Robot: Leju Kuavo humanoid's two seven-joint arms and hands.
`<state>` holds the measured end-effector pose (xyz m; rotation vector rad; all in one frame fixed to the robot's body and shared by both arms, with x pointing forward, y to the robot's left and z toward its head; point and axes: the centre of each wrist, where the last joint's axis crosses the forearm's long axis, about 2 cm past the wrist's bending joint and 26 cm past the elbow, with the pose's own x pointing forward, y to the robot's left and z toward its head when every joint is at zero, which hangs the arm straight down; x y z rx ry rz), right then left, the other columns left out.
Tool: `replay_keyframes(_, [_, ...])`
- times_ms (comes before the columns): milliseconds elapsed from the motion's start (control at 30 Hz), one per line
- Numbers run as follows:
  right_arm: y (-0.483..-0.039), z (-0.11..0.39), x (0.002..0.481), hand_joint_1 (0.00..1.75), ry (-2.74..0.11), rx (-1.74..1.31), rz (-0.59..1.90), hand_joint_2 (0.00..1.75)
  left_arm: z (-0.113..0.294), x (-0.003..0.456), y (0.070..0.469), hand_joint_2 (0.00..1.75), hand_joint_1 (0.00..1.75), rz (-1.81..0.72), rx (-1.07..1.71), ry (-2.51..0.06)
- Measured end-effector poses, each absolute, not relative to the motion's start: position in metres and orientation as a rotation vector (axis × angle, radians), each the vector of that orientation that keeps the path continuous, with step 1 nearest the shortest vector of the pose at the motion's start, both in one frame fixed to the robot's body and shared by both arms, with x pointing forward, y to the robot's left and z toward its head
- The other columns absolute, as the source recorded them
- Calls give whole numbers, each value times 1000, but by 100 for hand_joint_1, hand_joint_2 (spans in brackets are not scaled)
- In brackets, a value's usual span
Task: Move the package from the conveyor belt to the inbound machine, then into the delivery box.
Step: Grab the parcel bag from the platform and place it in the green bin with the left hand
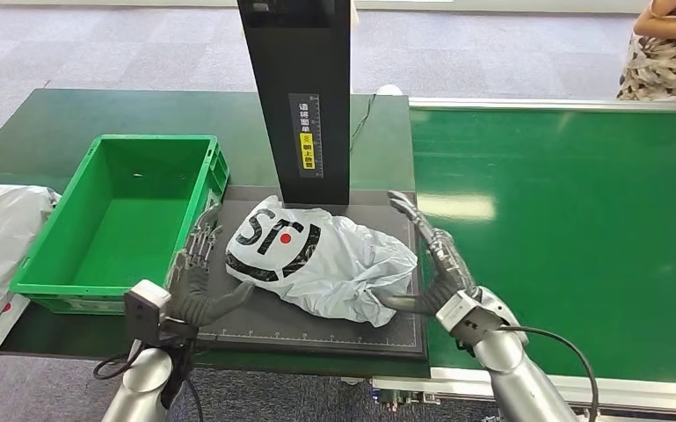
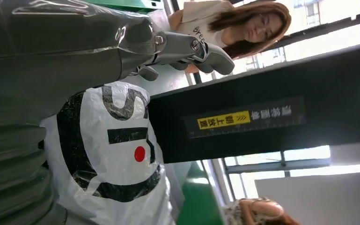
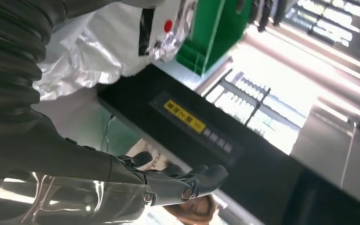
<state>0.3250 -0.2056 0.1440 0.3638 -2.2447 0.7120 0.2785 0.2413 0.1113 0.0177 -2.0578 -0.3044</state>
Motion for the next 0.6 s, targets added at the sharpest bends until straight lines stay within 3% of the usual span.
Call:
replay_keyframes(267, [-218, 161, 317, 0, -2284, 315, 512, 175, 134, 326, 217, 175, 0, -758, 361, -2039])
replay_keyframes(600, [-229, 173, 313, 0, -2309, 240, 421, 175, 151, 380, 181, 175, 0, -1306, 707, -1778])
